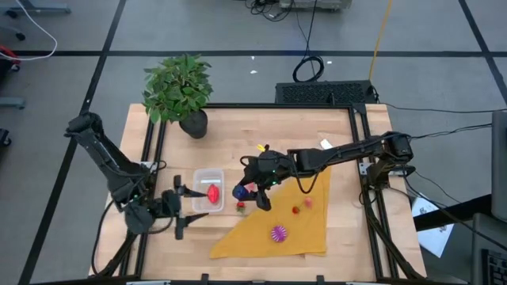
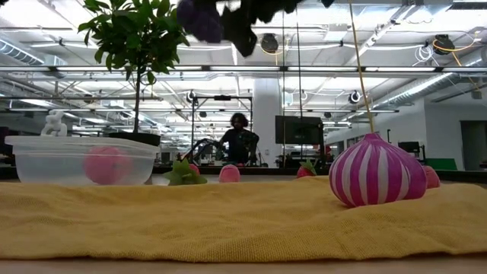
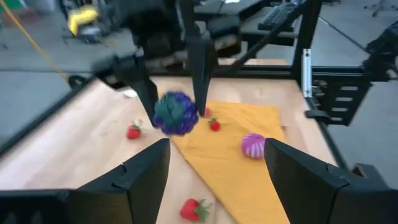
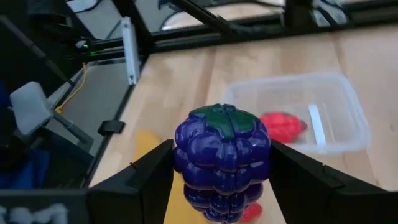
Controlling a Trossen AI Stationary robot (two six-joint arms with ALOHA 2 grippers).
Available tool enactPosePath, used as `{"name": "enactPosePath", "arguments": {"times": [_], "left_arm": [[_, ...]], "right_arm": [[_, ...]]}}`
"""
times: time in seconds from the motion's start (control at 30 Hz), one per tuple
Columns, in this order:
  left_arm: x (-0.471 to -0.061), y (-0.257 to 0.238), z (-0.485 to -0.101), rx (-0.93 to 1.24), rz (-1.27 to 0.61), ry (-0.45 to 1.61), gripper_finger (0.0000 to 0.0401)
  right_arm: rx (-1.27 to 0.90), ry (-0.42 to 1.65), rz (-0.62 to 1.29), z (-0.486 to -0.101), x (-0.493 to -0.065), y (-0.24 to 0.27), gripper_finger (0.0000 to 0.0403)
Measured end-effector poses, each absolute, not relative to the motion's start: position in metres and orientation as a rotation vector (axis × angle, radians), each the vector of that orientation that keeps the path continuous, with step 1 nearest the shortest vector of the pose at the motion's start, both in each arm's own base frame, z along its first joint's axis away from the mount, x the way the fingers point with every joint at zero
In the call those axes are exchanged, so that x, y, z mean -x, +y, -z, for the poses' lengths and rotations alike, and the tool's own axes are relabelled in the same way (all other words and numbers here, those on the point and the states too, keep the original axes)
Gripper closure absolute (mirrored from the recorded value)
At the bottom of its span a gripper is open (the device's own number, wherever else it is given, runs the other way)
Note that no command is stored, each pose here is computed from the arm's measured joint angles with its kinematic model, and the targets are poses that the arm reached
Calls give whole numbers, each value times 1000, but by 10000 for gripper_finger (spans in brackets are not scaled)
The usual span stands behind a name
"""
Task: Pick and placing Produce into tupperware
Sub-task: Put the purple grapes into the transparent bin
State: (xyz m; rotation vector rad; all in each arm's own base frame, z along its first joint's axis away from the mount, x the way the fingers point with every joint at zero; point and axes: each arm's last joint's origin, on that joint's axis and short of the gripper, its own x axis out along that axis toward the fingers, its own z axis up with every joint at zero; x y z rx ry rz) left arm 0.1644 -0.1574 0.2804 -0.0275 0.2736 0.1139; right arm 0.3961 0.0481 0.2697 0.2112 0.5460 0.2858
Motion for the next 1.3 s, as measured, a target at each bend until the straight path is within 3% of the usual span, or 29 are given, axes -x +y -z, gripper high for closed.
{"name": "enactPosePath", "arguments": {"times": [0.43, 1.3], "left_arm": [[-193, -149, -264, 141, -180, 334, 135], [-236, -141, -256, 96, -116, 289, 135]], "right_arm": [[-98, 423, -390, -295, -399, 78, 180], [-48, 358, -427, -300, -398, 90, 180]]}}
